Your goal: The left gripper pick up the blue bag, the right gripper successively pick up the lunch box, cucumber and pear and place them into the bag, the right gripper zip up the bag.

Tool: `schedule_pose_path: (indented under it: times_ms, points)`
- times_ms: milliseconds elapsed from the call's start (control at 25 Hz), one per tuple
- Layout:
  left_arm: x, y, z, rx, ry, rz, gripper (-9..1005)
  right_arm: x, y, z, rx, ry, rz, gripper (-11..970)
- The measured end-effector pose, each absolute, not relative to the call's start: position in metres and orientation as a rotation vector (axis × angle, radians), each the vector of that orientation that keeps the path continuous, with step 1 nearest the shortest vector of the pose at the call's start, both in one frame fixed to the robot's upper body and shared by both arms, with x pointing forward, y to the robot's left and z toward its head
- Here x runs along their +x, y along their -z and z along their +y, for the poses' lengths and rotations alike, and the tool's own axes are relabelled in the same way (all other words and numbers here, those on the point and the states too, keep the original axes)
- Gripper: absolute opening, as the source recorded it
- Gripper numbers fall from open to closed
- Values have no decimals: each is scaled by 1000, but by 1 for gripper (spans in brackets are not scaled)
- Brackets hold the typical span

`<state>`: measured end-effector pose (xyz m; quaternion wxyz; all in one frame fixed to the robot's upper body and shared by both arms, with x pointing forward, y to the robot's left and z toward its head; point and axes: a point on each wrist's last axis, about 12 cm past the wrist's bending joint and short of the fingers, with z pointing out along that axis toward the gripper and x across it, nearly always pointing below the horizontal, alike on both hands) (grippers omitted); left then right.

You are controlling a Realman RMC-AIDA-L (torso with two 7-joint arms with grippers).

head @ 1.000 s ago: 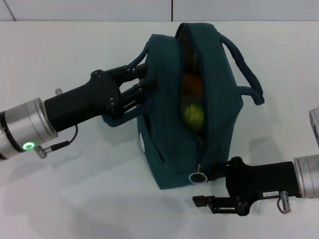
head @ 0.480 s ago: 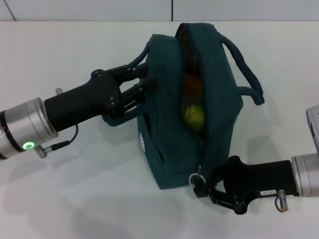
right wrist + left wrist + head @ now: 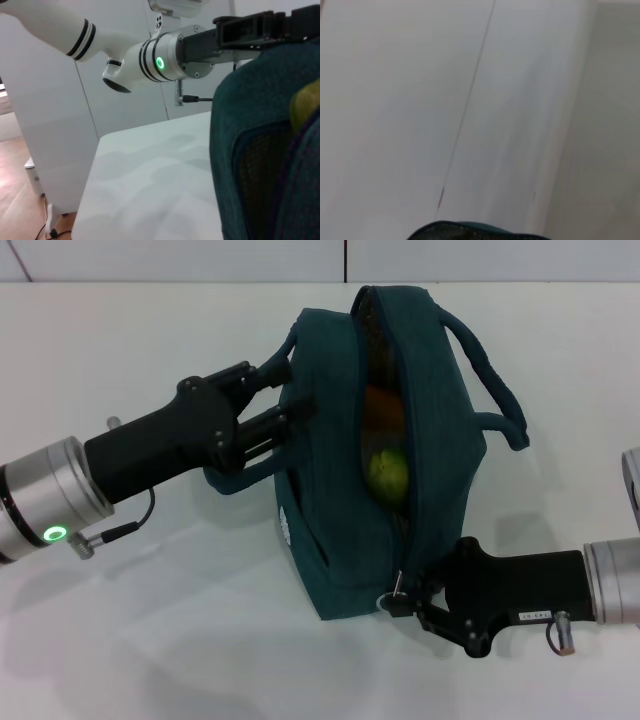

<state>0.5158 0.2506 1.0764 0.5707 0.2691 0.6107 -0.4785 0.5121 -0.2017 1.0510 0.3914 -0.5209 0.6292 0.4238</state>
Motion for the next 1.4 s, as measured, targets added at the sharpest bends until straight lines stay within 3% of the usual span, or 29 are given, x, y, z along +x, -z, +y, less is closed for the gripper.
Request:
schedule_pose_path:
  times_ms: [200, 400, 640, 1040, 1400]
  points:
    - [511, -1075, 254, 567, 1112, 1400, 630, 507, -1056, -201, -1343, -1104, 1509, 24]
    - [501, -1075, 264, 520, 1109, 1360, 681, 508, -1063, -200, -1319, -1108, 1437, 24]
    - [465, -1065, 281, 516, 1036, 1295, 743, 514, -1072, -199, -1277, -1090, 1361, 24]
    - [418, -1029, 285, 557, 937, 1421, 732, 518, -1076, -200, -1262, -1076, 1348, 25]
    - [410, -1012, 271, 639, 989, 1520, 730, 522, -1079, -201, -1217, -1065, 1344, 25]
